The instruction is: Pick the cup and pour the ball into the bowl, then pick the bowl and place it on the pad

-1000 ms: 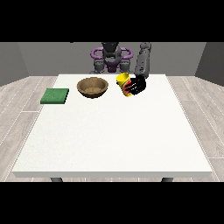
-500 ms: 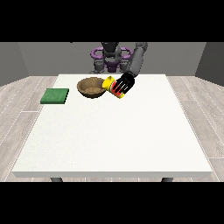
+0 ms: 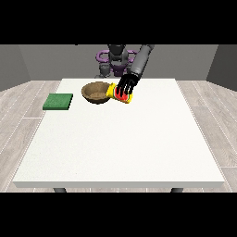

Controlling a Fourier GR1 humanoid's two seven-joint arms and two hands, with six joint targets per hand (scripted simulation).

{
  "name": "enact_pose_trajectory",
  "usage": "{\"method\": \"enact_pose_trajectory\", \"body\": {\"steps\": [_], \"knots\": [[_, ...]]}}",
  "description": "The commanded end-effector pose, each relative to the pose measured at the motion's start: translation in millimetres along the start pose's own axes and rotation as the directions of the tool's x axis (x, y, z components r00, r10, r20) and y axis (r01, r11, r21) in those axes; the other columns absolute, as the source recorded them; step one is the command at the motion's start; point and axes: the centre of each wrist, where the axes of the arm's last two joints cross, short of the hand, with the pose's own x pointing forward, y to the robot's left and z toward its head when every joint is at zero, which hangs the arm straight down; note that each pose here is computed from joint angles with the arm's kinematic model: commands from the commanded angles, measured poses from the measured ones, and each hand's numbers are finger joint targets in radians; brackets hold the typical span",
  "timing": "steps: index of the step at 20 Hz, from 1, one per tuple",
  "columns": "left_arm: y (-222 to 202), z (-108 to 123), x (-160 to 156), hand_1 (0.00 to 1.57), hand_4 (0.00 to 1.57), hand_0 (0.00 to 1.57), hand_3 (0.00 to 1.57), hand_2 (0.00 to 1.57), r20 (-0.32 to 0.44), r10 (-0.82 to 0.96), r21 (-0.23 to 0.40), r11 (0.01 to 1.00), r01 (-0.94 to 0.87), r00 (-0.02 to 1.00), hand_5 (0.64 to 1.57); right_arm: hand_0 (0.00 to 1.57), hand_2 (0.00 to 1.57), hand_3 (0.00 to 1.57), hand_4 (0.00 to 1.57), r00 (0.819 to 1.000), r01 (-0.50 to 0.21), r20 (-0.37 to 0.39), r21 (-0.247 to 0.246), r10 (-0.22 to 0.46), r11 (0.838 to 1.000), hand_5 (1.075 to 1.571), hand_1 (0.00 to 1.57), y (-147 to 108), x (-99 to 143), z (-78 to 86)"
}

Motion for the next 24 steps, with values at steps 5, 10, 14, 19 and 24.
{"method": "enact_pose_trajectory", "body": {"steps": [5, 10, 14, 19, 24], "knots": [[-46.0, 45.3, 63.5, 1.31, 0.95, 1.31, 1.41, 1.40, 0.246, -0.247, -0.156, 0.944, 0.290, 0.937, 1.470, 0.00, 0.00, 0.00, 0.38, 0.990, 0.014, -0.136, -0.065, -0.023, 0.998, 1.566, 0.00, -11.9, -42.5, 9.9], [-28.6, 12.8, 55.4, 1.49, 0.94, 1.49, 1.57, 1.57, 0.398, -0.533, -0.063, 0.796, 0.602, 0.746, 1.518, 0.00, 0.00, 0.00, 0.38, 0.987, 0.021, -0.157, -0.049, -0.028, 0.999, 1.565, 0.00, -5.1, -52.5, 10.1], [-33.8, 16.3, 108.5, 1.50, 1.06, 1.50, 1.57, 1.57, 0.490, -0.603, 0.021, 0.730, 0.683, 0.630, 1.498, 0.00, 0.00, 0.00, 0.38, 0.983, 0.022, -0.180, -0.096, -0.039, 0.995, 1.566, 0.00, -12.8, -72.9, 15.0], [-28.9, 20.6, 136.3, 1.50, 1.05, 1.50, 1.57, 1.57, 0.519, -0.585, -0.008, 0.725, 0.688, 0.623, 1.511, 0.00, 0.00, 0.00, 0.39, 0.981, 0.025, -0.188, -0.084, -0.041, 0.996, 1.566, 0.00, -23.2, -73.5, 10.3], [-25.4, 17.0, 113.3, 1.42, 0.94, 1.42, 1.57, 1.57, 0.330, -0.345, -0.114, 0.910, 0.400, 0.879, 1.510, 0.00, 0.00, 0.00, 0.36, 0.981, -0.011, -0.191, -0.142, -0.017, 0.990, 1.564, 0.00, -35.2, -66.1, 18.3]]}}
